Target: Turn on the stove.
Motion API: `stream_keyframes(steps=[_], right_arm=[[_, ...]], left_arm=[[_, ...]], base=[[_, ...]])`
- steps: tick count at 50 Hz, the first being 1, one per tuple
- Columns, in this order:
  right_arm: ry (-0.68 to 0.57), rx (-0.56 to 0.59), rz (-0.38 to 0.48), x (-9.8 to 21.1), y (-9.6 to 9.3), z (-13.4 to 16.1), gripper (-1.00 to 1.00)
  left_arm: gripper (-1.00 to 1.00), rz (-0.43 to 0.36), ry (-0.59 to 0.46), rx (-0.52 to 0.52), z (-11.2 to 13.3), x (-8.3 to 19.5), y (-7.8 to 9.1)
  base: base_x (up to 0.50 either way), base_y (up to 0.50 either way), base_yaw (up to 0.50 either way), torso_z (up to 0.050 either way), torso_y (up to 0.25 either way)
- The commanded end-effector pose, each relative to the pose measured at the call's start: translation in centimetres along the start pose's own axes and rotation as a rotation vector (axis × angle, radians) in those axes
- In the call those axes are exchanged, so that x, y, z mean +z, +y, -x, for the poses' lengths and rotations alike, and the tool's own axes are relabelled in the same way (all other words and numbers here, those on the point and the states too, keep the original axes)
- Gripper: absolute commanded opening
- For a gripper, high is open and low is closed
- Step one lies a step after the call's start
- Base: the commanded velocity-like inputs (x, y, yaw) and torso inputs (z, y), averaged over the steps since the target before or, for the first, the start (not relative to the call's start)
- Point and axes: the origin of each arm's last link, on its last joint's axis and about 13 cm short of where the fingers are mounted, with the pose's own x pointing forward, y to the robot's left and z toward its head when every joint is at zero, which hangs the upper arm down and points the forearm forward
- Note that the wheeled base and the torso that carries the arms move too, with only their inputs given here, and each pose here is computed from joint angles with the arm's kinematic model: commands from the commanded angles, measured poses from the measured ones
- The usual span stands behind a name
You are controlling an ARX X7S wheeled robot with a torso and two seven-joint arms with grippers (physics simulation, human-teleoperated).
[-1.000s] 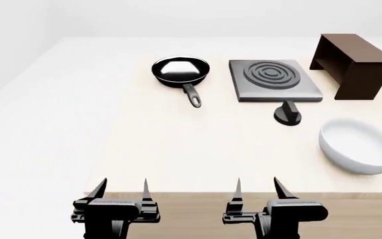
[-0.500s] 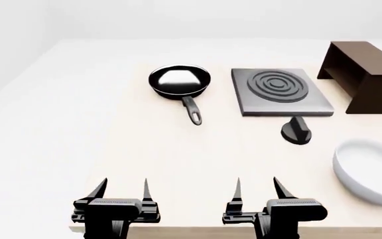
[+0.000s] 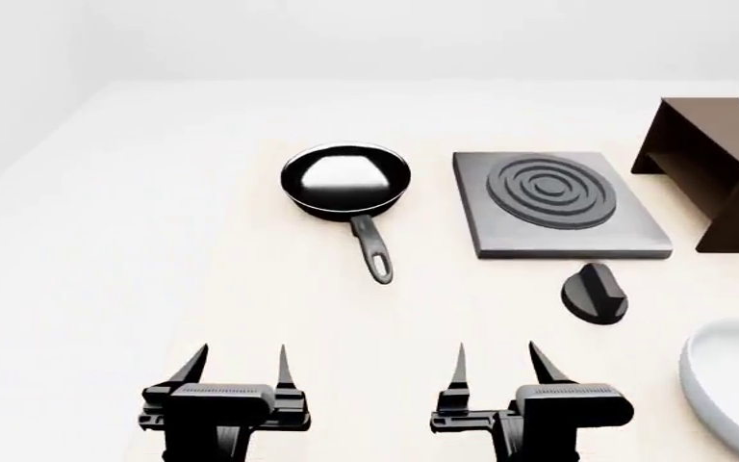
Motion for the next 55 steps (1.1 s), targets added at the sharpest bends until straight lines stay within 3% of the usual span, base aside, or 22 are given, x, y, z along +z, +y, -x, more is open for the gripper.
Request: stream_keyframes(steps=[1,13,25,55], right_arm=[[0.0,-0.004,0.001,0.0,0.0,0.0,1.0],[-0.014,-0.007,-0.01,0.5,-0.3,0.0,1.0],[-0.024,-0.124,-0.019,1.5,-3.0,-2.5,1.0],[0.035,-0.194,-0.047,-0.2,-5.4,-5.6,1.0]], left_arm=[[1.0,-0.001,0.0,-0.001,0.0,0.1,0.0],[1.0,0.004,0.003,0.0,-0.1,-0.1,0.0],[1.0,0.001,0.007,-0.007,-0.1,-0.1,-0.1],[1.0,0.003,0.014,-0.015,-0.2,-0.4,-0.2]], base=[[0.28,0.0,0.0,0.0,0.0],[0.13,0.0,0.0,0.0,0.0],[0.0,0.0,0.0,0.0,0.0],[0.0,0.0,0.0,0.0,0.0]])
